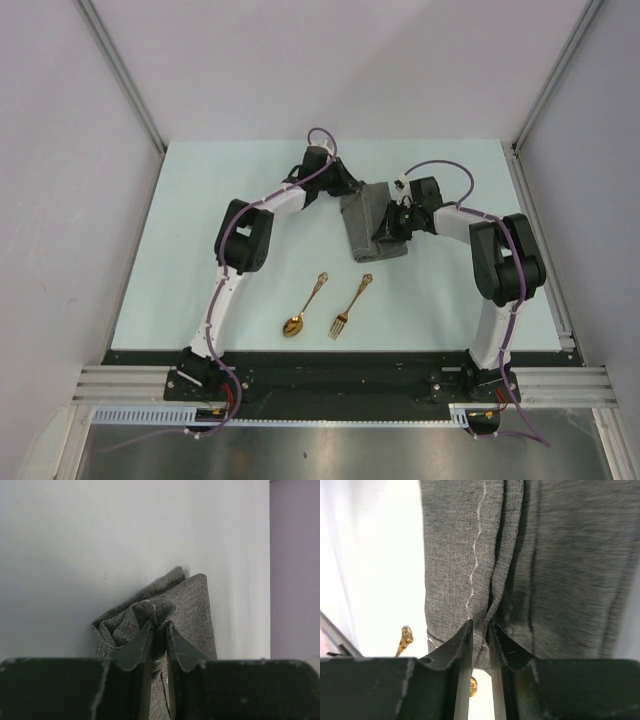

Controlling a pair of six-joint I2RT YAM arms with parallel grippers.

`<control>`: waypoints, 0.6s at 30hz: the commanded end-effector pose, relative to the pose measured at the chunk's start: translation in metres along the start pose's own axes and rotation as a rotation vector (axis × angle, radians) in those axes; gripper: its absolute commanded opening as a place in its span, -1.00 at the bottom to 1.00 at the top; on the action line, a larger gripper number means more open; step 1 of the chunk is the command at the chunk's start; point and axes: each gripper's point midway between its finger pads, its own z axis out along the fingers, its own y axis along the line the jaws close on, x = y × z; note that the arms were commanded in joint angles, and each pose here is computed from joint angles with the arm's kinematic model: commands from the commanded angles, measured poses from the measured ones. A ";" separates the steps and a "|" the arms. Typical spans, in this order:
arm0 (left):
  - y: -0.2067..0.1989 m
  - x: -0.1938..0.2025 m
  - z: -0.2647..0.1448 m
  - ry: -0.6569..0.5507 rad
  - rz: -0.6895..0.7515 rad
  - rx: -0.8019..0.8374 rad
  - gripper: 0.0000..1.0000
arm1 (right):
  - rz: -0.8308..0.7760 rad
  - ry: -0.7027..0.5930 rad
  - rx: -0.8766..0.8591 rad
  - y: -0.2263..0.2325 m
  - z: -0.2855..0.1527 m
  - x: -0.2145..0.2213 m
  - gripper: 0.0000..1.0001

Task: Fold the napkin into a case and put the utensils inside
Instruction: Fold the lower triangle-folded napkin at the center of the board.

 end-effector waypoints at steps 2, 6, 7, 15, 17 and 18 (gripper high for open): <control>-0.034 -0.019 -0.016 -0.042 0.012 0.063 -0.63 | 0.030 -0.022 -0.121 0.028 -0.001 0.000 -0.56; -0.031 -0.017 -0.014 -0.040 -0.003 0.061 -0.63 | 0.052 -0.006 -0.143 0.028 0.005 0.004 -0.58; -0.030 -0.016 -0.014 -0.038 -0.005 0.059 -0.63 | 0.049 -0.009 -0.131 0.026 0.004 0.003 -0.58; -0.032 -0.020 -0.025 -0.017 0.072 0.013 0.20 | 0.015 -0.061 -0.052 0.008 -0.023 -0.018 -0.41; -0.042 -0.026 -0.039 -0.019 0.104 -0.010 0.55 | 0.009 -0.063 -0.048 0.005 -0.026 -0.021 -0.37; -0.040 -0.026 -0.045 -0.007 0.138 -0.037 0.70 | 0.021 -0.061 -0.039 0.000 -0.028 -0.021 -0.32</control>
